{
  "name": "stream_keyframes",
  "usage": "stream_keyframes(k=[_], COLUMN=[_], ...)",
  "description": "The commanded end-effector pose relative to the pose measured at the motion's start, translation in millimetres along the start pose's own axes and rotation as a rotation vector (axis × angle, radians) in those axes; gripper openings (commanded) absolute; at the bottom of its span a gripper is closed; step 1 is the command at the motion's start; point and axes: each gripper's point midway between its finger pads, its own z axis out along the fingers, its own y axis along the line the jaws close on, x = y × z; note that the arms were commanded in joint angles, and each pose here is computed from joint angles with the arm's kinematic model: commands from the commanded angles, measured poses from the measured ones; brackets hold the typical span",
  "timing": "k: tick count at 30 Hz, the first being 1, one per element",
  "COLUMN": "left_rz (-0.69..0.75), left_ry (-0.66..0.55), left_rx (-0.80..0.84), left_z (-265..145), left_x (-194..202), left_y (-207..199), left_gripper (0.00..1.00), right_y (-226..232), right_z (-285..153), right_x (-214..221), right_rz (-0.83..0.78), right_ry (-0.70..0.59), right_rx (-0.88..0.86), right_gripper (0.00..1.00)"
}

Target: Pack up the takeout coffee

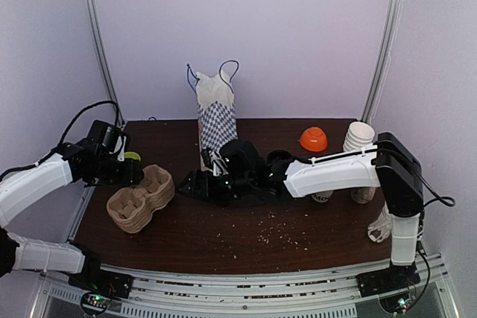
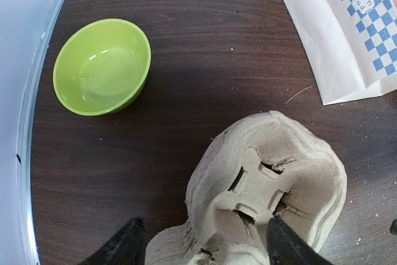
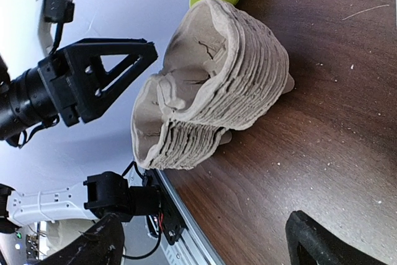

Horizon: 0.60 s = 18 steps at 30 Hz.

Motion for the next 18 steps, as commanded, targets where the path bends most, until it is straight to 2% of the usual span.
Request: stream_keyframes(k=[1, 6, 13, 18], left_rz=[-0.005, -0.046, -0.126, -0.167], left_ry=[-0.095, -0.104, -0.109, -0.089], left_rx=[-0.020, -0.065, 0.020, 0.055], left_z=[-21.4, -11.5, 4.1, 14.6], left_x=[-25.3, -24.2, -15.4, -1.3], left_y=[4.1, 13.0, 5.6, 4.1], left_gripper=[0.74, 0.77, 0.78, 0.78], right_y=[17.4, 10.0, -5.1, -12.8], right_z=[17.3, 47.8, 88.0, 107.6], right_x=[-16.1, -22.5, -23.4, -25.9], right_rz=[0.107, 0.211, 0.314, 0.342], right_ry=[-0.047, -0.064, -0.057, -0.050], right_rx=[-0.085, -0.097, -0.062, -0.032], right_gripper=[0.91, 0.90, 0.93, 0.89])
